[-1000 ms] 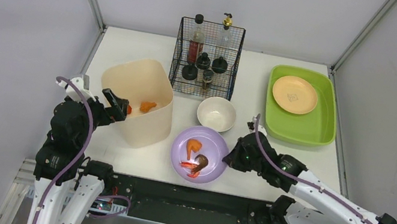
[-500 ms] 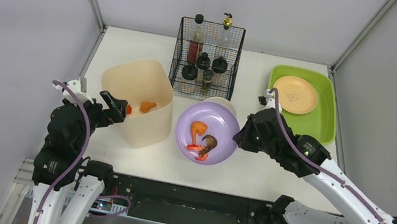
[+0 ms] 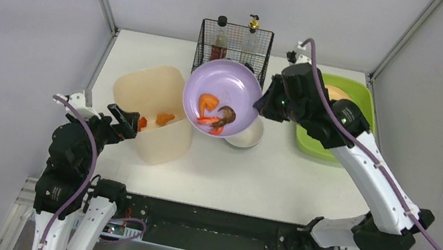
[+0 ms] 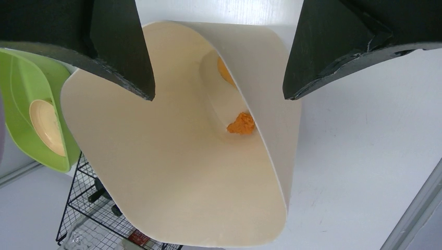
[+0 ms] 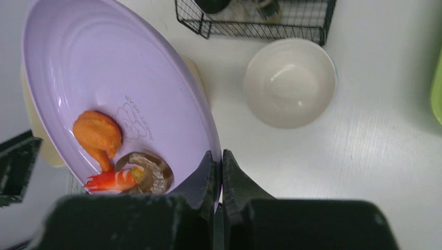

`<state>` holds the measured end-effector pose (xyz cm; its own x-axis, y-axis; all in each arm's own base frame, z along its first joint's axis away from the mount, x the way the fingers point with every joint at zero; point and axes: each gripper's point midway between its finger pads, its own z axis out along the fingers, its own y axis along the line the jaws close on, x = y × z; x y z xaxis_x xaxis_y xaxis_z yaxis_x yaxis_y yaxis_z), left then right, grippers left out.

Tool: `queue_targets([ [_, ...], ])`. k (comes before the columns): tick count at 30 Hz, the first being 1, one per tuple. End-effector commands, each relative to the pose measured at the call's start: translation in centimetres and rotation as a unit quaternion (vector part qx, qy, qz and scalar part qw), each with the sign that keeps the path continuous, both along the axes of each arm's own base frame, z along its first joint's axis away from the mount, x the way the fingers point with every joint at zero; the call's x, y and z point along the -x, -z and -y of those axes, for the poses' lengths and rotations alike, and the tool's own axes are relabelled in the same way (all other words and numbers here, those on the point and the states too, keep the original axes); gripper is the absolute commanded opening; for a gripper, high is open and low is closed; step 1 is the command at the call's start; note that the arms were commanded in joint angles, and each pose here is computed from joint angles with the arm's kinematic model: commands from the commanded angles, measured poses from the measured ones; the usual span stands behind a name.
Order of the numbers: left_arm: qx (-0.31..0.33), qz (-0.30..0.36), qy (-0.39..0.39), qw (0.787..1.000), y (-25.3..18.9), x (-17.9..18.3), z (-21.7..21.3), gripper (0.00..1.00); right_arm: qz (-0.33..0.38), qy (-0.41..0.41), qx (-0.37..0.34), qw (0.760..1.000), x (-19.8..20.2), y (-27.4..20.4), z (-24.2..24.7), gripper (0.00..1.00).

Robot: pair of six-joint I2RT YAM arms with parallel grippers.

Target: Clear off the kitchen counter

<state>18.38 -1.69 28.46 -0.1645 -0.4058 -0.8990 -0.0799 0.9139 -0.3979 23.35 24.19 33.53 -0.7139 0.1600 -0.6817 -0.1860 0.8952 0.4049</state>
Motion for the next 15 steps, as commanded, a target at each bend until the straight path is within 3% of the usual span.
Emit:
queue_targets([
  [1,0.008,0.019,-0.021,1.0,-0.9,0.1,-0.6,0.96,0.041,-0.013,-0.035,0.998,-2.8,-4.7,-3.2,0.0],
  [15,0.007,0.017,-0.023,1.0,-0.7,0.0,-0.7,0.96,0.091,-0.01,-0.097,0.991,-10.8,-7.8,-12.0,0.0],
])
